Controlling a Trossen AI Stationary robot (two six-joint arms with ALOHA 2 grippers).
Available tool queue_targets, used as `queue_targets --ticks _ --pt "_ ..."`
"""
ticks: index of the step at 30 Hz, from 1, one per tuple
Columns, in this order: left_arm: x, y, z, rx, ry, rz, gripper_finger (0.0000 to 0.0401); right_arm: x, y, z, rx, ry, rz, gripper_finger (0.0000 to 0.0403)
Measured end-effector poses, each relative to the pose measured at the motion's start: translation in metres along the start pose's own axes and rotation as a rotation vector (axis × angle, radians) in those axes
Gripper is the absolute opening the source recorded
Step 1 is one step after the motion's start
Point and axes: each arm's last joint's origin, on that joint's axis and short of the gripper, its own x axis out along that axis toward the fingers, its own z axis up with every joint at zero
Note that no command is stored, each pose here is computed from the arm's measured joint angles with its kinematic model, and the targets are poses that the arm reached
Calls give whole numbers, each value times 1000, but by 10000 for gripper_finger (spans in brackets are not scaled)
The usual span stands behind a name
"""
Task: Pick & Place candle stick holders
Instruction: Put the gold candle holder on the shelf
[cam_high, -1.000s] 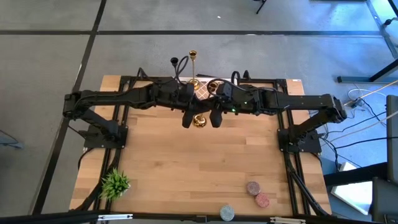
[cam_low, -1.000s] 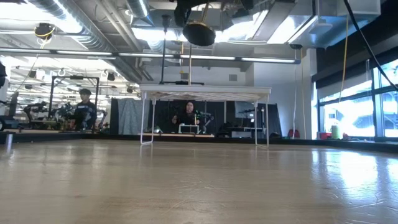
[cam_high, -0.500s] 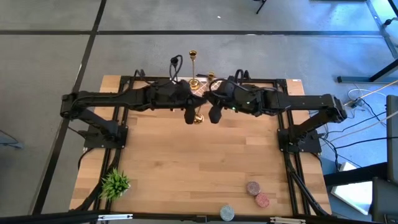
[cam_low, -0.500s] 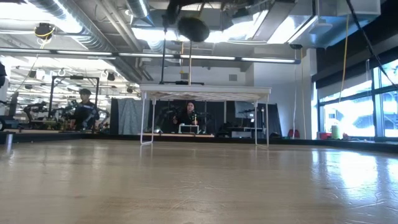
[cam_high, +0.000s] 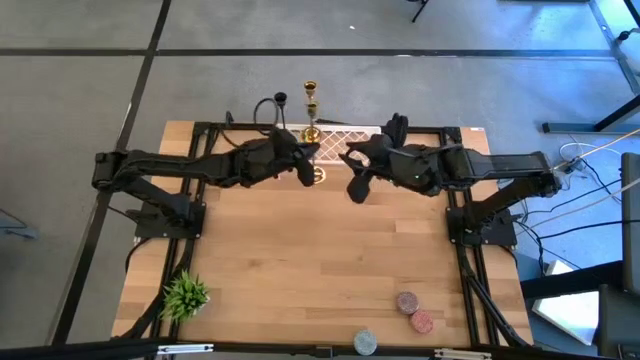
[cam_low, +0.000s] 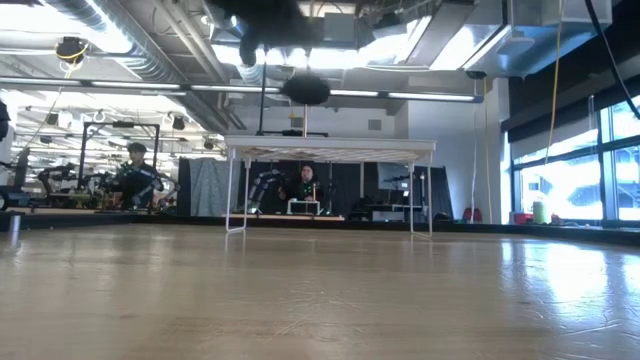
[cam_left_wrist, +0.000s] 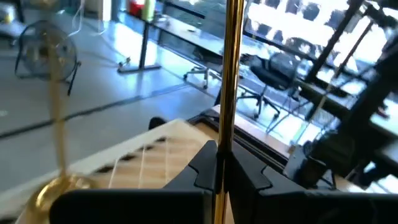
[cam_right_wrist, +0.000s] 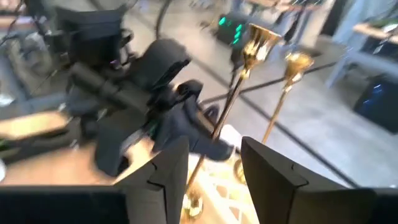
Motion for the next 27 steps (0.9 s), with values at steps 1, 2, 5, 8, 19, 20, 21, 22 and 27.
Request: queue_targets --ticks 1,2,5,8,19,20,21,22,27 --pt "-2 5 -4 -17 -21 14 12 -2 0 -1 1 24 8 149" --pt "-4 8 -5 -34 -61 21 12 -5 0 -3 -4 53 14 146" --pt "-19 10 -1 -57 -167 82 12 -16 -2 -7 -31 118 19 138" --pt "-29 5 -3 0 -219 199 12 -34 -12 -6 -54 133 33 130" --pt "-10 -24 -44 52 -315 421 12 -76 -30 -16 -172 240 110 119" --pt "-5 -25 -51 40 -319 420 12 -77 -29 -17 -178 243 117 119" --pt "1 -26 -57 37 -319 422 12 -78 -28 -17 -182 245 129 119" --pt "7 -27 -63 39 -319 427 12 -79 -27 -18 -190 249 135 119" --pt "28 -29 -63 54 -327 444 12 -83 -25 -20 -225 252 121 119"
